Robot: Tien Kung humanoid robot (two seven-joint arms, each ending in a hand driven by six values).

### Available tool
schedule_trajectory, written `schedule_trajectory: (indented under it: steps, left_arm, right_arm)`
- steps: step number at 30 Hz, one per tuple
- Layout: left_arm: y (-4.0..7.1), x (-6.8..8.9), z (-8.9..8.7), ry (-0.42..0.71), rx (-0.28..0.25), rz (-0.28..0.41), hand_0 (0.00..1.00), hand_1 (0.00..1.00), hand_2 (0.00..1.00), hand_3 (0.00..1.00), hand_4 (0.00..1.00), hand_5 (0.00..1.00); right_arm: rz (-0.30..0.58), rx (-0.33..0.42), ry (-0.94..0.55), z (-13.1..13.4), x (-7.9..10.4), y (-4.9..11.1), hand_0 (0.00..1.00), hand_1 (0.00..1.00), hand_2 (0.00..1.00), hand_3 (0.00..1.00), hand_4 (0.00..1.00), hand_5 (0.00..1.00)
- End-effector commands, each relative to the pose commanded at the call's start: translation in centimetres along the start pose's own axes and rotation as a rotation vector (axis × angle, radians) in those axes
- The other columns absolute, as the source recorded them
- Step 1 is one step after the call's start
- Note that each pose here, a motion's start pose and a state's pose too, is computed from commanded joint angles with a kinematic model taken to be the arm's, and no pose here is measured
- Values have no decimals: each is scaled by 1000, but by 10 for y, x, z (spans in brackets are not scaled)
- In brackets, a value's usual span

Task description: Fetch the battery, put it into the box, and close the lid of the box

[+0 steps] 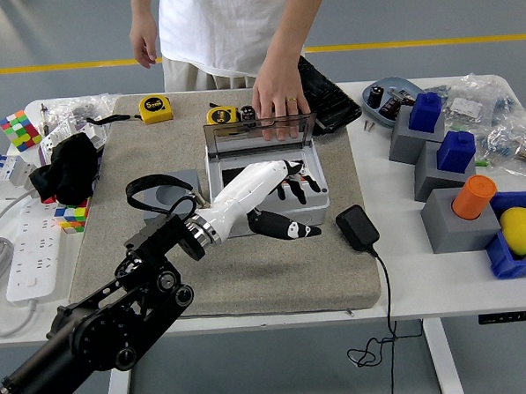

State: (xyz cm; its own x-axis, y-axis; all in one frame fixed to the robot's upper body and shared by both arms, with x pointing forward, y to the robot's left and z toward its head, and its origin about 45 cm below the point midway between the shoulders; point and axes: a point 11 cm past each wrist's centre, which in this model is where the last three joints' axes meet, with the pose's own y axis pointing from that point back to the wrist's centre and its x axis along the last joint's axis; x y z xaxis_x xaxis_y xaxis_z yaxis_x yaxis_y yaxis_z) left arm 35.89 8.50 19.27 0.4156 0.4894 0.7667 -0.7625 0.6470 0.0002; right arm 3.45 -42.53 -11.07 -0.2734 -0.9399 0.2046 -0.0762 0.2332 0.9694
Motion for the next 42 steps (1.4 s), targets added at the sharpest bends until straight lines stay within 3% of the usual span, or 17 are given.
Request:
schedule_trajectory:
  steps: [6, 10, 11, 16, 17, 22, 23, 28, 29, 30, 35, 40, 42]
  left_arm:
    - [0, 14, 6, 10, -21, 35, 339, 486, 455, 554, 998, 254]
    - [-1, 39, 2, -6, -18, 99, 339, 486, 455, 554, 998, 254]
    - [-3, 49, 1, -13, -14, 121, 409, 554, 509, 568, 998, 264]
    - [-10, 87, -6, -53, 9, 198, 409, 554, 509, 568, 998, 264]
    - [-11, 90, -6, -57, 10, 204, 584, 659, 632, 687, 998, 305]
    - [-23, 115, -9, -104, 40, 231, 584, 659, 632, 687, 998, 305]
    - [-25, 116, -11, -112, 51, 227, 722, 752, 730, 750, 998, 345]
    - [-29, 118, -20, -138, 91, 202, 722, 752, 730, 750, 998, 345]
    - [-29, 117, -22, -145, 101, 189, 715, 761, 735, 755, 998, 415]
    - [-29, 115, -25, -149, 110, 177, 715, 761, 735, 755, 998, 415]
    - [-26, 97, -37, -160, 167, 99, 700, 752, 718, 748, 998, 448]
    - [-21, 81, -37, -149, 186, 45, 700, 752, 718, 748, 998, 448]
    - [-18, 76, -35, -143, 188, 26, 655, 729, 695, 735, 998, 449]
  right_arm:
    - [1, -1, -2, 0, 1, 0, 789, 755, 749, 781, 998, 669]
    - [2, -2, -1, 1, 1, 0, 789, 755, 749, 781, 998, 669]
    - [2, -2, -1, 1, 1, 0, 789, 755, 749, 780, 998, 669]
    - [0, 1, -1, 1, 0, 0, 789, 755, 749, 780, 998, 669]
    - [0, 1, -1, 0, 0, 0, 788, 755, 749, 780, 998, 669]
    - [2, -1, -1, 0, 1, 0, 788, 755, 749, 780, 998, 669]
    - [3, -1, -2, 0, 1, 0, 787, 755, 749, 780, 998, 668]
    - [0, 6, 5, -7, -1, 0, 787, 755, 749, 780, 998, 668]
    - [-2, 10, 14, -10, -2, 0, 788, 754, 749, 780, 998, 669]
    - [-3, 11, 22, -11, -2, 0, 788, 754, 749, 780, 998, 669]
    - [9, 2, 26, -5, 4, 1, 786, 754, 749, 780, 998, 667]
    - [9, -13, 15, 4, 4, 0, 786, 754, 749, 780, 998, 667]
    - [7, -15, 12, 6, 3, 0, 785, 754, 749, 780, 998, 667]
